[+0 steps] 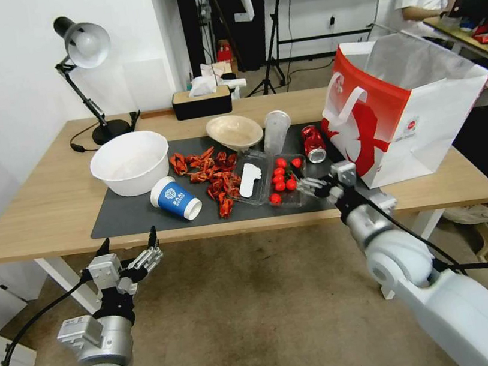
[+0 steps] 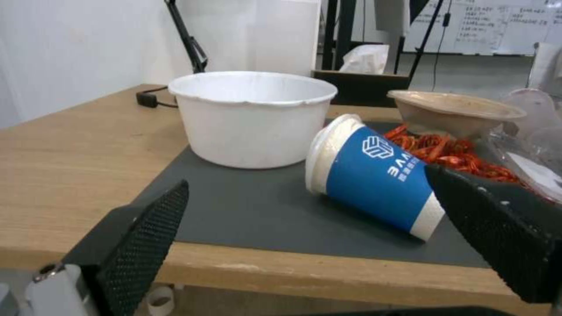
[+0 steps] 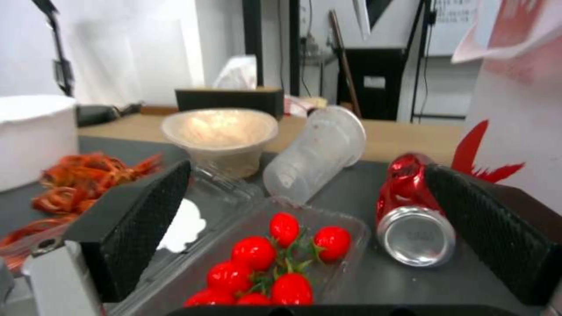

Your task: Pick up the trash from the table and place it into the takeout bag.

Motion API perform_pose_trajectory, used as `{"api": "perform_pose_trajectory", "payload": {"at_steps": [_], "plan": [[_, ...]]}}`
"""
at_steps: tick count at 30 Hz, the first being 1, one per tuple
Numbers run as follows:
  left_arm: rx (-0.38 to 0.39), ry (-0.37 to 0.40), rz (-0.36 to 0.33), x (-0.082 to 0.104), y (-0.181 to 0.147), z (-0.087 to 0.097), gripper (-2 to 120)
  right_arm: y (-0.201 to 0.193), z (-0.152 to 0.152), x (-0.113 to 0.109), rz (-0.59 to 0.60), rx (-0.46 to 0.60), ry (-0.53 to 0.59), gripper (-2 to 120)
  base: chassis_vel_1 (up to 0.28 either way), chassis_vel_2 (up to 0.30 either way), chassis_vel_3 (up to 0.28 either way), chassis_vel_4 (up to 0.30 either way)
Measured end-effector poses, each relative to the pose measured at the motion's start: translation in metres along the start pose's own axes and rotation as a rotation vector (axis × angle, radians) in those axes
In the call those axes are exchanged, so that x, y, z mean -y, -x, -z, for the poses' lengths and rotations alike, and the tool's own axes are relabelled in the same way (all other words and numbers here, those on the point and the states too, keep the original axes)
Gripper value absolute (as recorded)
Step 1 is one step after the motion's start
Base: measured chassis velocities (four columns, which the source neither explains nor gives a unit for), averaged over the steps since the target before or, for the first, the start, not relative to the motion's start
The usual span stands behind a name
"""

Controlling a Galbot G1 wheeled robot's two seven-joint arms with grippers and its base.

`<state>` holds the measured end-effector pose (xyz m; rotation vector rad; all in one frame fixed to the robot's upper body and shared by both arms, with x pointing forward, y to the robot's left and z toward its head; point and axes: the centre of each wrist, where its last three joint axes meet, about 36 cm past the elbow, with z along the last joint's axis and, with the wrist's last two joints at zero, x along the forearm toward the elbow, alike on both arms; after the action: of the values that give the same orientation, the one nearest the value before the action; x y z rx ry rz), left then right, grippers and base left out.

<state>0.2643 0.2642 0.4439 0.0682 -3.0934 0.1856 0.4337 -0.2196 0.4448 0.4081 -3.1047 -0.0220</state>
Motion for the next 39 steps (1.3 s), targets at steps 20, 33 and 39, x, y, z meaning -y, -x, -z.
{"api": "perform_pose_trajectory", "payload": {"at_steps": [20, 33, 39], "plan": [[-0.008, 0.002, 0.018, -0.004, 0.003, -0.004, 100, 0.079, 0.029, -0.02, -0.137, -0.13, -0.1, 100, 0.0, 0.0, 0.0, 0.0], [-0.01, 0.011, 0.022, -0.008, 0.005, -0.004, 100, 0.103, 0.052, -0.023, -0.249, -0.222, -0.153, 100, 0.0, 0.0, 0.0, 0.0], [-0.016, 0.005, 0.025, -0.007, 0.004, -0.006, 100, 0.113, 0.061, -0.021, -0.282, -0.294, -0.174, 100, 0.0, 0.0, 0.0, 0.0]]}}
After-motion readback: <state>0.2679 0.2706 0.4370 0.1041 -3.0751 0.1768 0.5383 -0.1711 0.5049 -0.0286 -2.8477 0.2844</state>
